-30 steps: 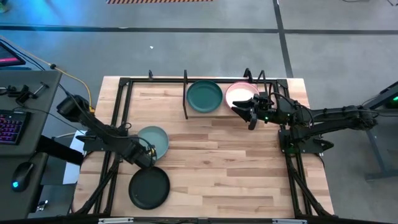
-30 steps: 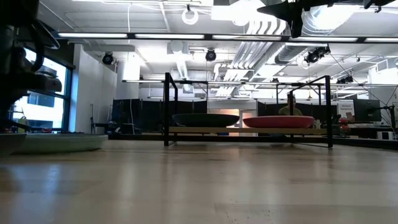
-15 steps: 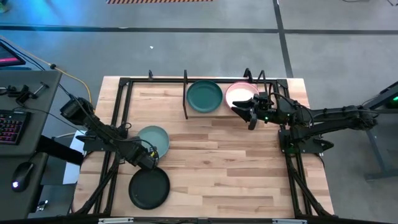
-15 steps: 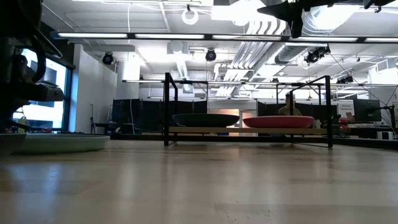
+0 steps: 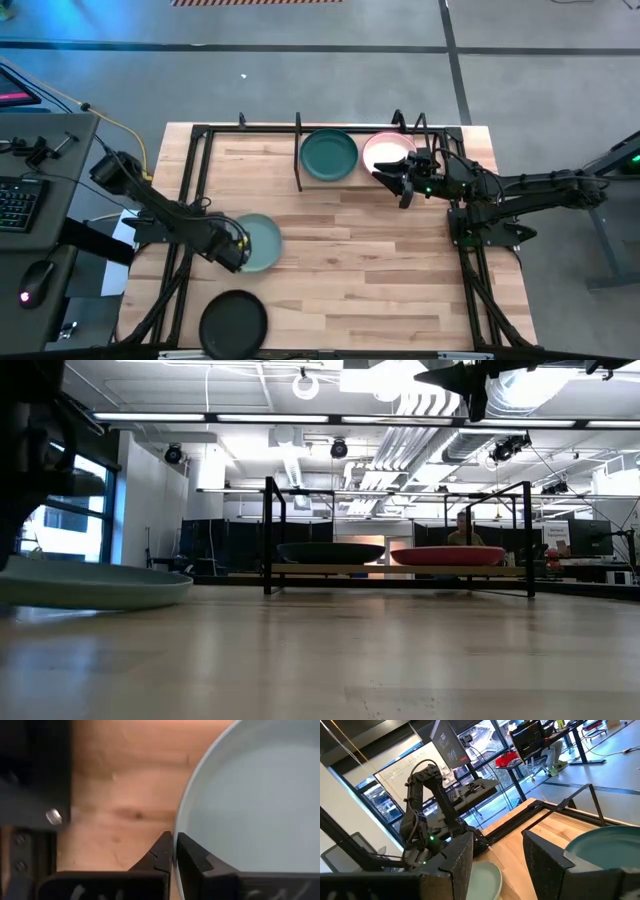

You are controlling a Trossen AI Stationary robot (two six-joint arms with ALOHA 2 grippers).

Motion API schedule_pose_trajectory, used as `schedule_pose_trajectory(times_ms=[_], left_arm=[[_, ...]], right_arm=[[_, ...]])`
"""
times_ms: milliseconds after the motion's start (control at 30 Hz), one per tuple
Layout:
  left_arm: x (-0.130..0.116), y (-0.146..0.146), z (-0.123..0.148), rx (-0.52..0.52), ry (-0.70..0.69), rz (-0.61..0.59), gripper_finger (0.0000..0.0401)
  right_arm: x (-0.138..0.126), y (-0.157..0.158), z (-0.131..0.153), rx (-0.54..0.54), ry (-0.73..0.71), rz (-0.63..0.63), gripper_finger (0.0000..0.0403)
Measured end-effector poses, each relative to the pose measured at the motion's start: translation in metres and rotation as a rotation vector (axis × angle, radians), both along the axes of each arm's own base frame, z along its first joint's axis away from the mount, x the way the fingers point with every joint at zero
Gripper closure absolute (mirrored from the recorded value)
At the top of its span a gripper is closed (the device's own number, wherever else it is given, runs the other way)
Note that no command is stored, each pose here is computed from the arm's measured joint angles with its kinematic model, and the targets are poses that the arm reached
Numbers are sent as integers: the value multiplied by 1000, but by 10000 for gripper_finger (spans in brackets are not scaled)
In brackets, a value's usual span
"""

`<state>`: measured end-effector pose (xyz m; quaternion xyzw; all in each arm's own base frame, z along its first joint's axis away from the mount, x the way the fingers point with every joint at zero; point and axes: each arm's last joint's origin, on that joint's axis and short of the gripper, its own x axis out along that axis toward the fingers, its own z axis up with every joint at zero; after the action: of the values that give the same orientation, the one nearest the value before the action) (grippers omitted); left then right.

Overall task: Place and stack plates onto a shelf
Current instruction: Stack the gray plate on top of the dark blue plate

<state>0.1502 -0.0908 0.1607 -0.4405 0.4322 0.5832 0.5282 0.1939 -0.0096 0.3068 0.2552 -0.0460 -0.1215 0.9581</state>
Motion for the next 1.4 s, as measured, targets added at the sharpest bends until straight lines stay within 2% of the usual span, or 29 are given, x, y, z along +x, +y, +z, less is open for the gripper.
schedule_pose_trajectory(times_ms=[133,267,533,633,700,800,933,1067,1233,1400], left_arm=[[-6,14,16,58,-61,3,398],[-7,26,30,67,-145,-34,399],[23,35,79,-3,-322,-357,400],[42,41,103,15,-402,-446,400],[55,48,123,50,-458,-488,400],[80,61,153,126,-515,-560,400],[116,85,191,257,-556,-674,401],[149,118,219,409,-576,-740,401],[180,167,232,539,-530,-745,401],[202,212,215,555,-422,-729,401]], right_arm=[[0,0,0,2,0,-15,247],[0,0,0,2,0,-15,247],[0,-1,0,2,-1,-26,247],[0,-1,0,3,-1,-35,247],[0,-1,2,11,-18,-35,247],[-1,-1,12,40,-135,-31,247],[-5,-1,25,-23,-255,-39,247],[-8,-1,30,-70,-283,-51,247],[-8,-1,30,-74,-278,-51,247],[-8,-1,30,-74,-278,-51,247]])
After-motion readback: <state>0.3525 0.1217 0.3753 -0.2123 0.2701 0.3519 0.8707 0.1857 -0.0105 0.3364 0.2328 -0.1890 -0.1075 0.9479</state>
